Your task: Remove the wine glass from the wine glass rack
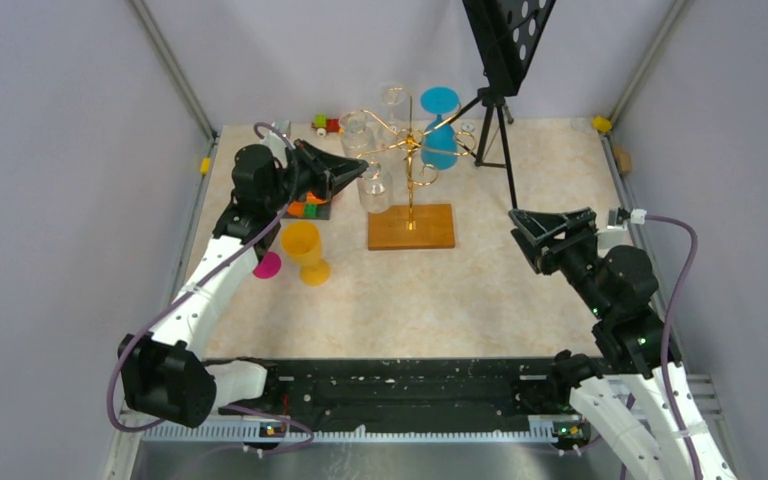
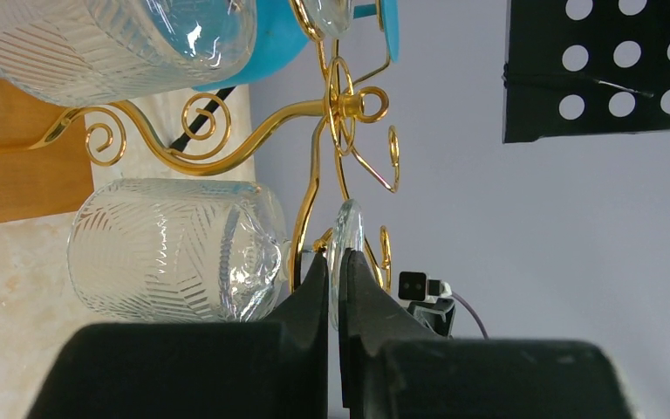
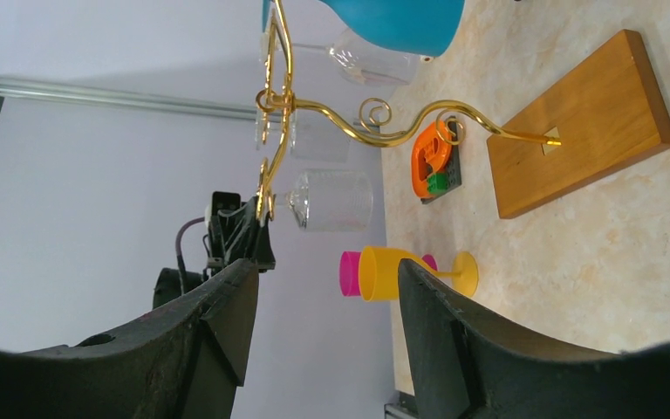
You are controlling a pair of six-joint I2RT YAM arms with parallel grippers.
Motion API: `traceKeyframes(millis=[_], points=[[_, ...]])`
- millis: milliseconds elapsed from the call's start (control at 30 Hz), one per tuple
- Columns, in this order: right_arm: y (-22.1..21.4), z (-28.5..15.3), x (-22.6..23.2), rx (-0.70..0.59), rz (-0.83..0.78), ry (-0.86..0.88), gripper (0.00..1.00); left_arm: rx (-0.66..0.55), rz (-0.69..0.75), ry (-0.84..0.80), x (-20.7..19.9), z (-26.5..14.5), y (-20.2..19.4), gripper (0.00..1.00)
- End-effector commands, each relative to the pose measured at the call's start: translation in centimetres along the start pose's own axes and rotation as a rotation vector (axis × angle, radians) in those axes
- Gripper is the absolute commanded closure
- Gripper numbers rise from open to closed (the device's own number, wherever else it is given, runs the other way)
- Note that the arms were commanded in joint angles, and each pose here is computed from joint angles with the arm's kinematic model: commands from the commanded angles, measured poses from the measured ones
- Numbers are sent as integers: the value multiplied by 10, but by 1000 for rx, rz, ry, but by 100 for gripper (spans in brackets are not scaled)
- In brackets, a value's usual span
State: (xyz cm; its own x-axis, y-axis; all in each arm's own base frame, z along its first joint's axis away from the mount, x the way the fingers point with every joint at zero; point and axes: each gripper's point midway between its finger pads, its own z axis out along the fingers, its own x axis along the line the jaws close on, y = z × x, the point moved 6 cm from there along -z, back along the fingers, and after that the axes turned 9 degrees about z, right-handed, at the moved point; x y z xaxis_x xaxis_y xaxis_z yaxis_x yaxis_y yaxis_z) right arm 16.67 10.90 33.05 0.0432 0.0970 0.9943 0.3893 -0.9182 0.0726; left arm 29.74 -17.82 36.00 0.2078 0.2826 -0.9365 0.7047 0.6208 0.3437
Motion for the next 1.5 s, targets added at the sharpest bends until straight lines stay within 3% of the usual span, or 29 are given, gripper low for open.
traceKeyframes(millis=[0, 333, 700, 1100, 1467], points=[[1, -3, 7, -9, -2, 34, 39, -4, 84, -86, -28, -8, 2, 100], [0, -3, 7, -3, 0, 35, 39, -21, 171, -145, -59, -29, 1, 100], [1, -5, 6, -9, 4, 30, 40, -81, 248, -39, -57, -39, 9, 100], [1, -5, 4, -17, 4, 20, 40, -168, 294, -48, -57, -22, 35, 100], [1, -1, 2, -13, 6, 16, 40, -178, 300, -69, -57, -13, 41, 100]])
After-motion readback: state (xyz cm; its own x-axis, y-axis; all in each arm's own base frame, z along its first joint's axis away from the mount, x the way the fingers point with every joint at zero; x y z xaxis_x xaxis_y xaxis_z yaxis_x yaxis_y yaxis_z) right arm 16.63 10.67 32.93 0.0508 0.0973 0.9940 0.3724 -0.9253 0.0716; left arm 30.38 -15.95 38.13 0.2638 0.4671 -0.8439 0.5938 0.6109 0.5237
